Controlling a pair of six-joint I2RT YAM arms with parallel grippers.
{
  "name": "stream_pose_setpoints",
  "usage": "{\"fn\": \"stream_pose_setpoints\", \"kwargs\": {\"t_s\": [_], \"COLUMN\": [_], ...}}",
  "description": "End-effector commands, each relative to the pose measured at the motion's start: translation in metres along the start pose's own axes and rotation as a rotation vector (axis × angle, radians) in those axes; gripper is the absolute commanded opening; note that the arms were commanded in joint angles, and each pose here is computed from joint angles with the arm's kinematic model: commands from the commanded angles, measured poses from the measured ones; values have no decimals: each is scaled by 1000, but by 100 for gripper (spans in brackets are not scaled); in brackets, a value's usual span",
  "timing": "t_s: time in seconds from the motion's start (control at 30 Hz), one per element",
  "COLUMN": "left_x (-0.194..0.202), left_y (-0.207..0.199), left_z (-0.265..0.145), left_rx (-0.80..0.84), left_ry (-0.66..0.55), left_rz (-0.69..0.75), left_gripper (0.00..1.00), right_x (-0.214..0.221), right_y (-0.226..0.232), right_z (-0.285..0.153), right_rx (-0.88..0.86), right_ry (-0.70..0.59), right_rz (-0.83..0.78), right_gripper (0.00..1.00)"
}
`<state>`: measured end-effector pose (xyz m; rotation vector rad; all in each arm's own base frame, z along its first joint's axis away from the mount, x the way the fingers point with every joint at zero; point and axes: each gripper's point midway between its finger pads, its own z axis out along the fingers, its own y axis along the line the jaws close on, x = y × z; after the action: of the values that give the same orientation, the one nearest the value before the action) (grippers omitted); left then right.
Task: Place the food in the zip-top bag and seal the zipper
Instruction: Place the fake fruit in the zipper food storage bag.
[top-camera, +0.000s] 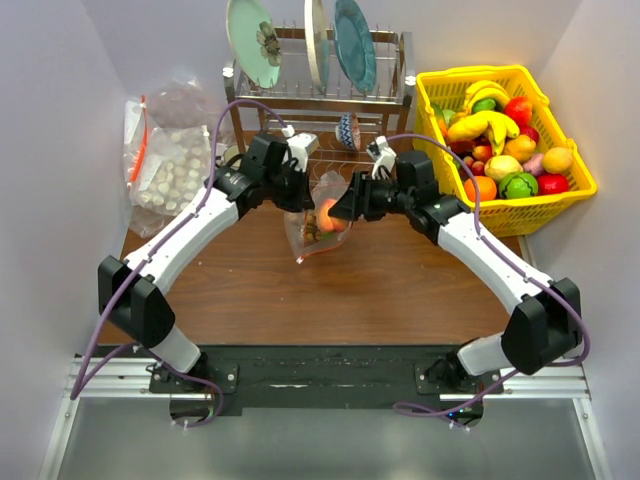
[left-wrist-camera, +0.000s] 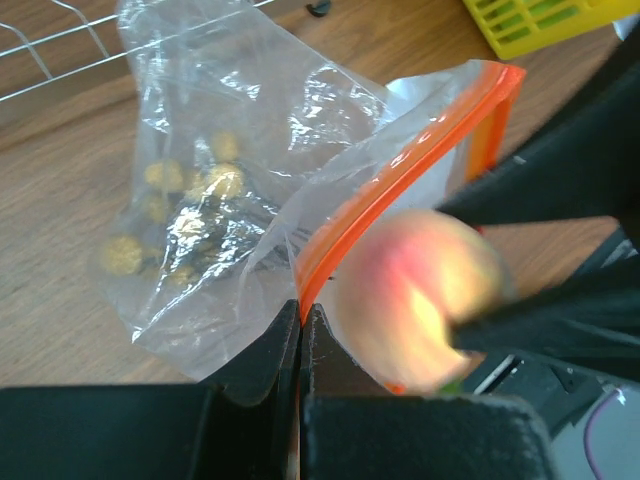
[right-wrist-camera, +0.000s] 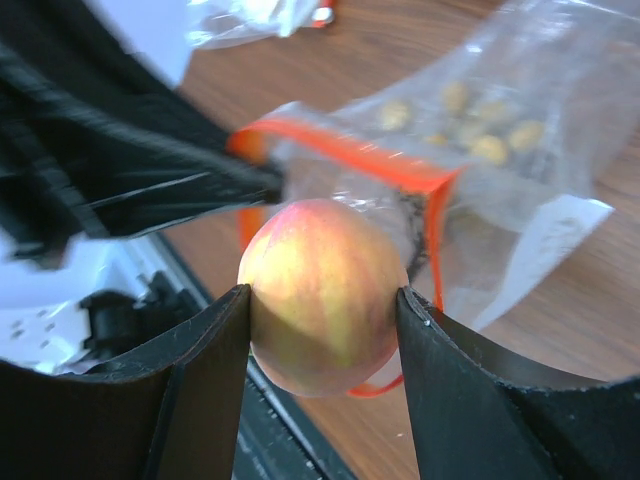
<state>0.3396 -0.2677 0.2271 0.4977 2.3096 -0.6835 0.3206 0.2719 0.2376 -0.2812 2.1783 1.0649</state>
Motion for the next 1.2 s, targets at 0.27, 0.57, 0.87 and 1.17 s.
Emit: {"fn": "stream_pose_setpoints", "kwargs": {"t_s": [0.27,0.57,0.87,1.17], "left_x": [-29,-25,-21,-16], "left_y": [-38,-31,-19,-16], "left_z": [-24,-15,-12,-13], "left_rx": [169,165,126,119], "left_ry": [-54,-36,-41,-46], "left_rz": [-14,-41,-43,-28], "left_gripper": [0,0,0,0], "right_x": [-25,-50,-97,-134], "right_y": [-21,-1,-18,-83], "right_z": [2,-28,-113,-213], "right_rx": [146,178,549,987], "right_ry": [-155,-206,-327,-451], "right_rz": [-29,-88,-175,-58], "right_gripper": [66,74,64,80]}}
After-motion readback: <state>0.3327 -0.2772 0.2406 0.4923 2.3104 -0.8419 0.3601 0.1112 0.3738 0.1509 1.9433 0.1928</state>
